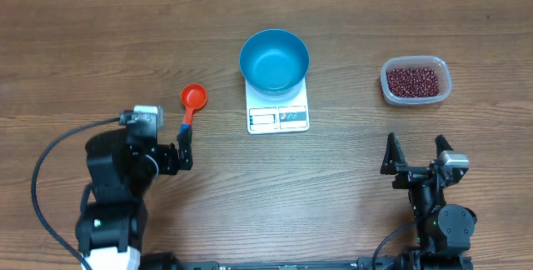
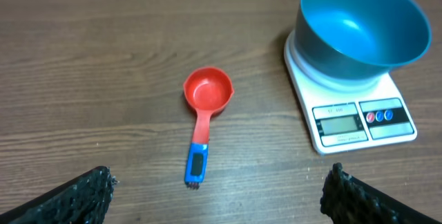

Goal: Scoop item into bowl and weigh 150g on scale
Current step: 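Raise the left arm and move the left gripper above the red scoop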

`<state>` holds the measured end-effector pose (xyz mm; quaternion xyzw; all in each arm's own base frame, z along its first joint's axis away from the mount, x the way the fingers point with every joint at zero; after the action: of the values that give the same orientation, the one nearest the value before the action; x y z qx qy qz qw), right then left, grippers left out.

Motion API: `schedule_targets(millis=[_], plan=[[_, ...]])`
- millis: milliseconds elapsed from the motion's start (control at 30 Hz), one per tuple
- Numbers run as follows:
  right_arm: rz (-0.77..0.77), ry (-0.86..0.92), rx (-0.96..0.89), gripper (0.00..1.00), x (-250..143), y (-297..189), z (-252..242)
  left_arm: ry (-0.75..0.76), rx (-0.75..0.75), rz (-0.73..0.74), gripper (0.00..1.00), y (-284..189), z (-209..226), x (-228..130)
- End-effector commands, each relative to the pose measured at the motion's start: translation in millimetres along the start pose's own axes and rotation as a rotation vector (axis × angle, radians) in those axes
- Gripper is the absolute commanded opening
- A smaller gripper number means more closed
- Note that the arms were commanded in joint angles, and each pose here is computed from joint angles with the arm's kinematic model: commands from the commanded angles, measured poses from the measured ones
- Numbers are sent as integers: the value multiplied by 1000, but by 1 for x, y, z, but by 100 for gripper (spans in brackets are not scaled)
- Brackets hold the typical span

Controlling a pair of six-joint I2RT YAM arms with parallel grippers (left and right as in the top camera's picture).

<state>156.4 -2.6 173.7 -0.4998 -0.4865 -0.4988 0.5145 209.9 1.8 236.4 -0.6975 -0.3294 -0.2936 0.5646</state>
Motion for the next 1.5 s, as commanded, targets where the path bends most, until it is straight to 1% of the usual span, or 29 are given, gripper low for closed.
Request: schedule_targets(millis=[0, 367, 800, 1067, 1467], plan=[[-5, 4, -4, 100, -2, 0, 0, 22, 1, 5, 99, -2, 0, 18], [-5, 4, -4, 100, -2, 0, 0, -14, 28, 162, 100, 17, 5, 35], [-5, 4, -4, 100, -2, 0, 0, -41, 45, 288, 100, 29, 7, 54], [-5, 4, -4, 100, -2, 0, 0, -56, 49, 359, 100, 40, 9, 56], [-5, 4, -4, 100, -2, 0, 0, -75, 53, 447, 100, 53, 13, 45]])
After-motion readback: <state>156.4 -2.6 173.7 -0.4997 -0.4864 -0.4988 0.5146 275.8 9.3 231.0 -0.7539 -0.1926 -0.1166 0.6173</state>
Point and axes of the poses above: each gripper's point midway between its finger pads, its own y axis out along the fingers, its own z axis along the line the jaws close on, x = y × z, the point moved 9 cm from there along -y, back along the fingers, and after that the axes turned 7 degrees about -y, right-handed, at the moved point
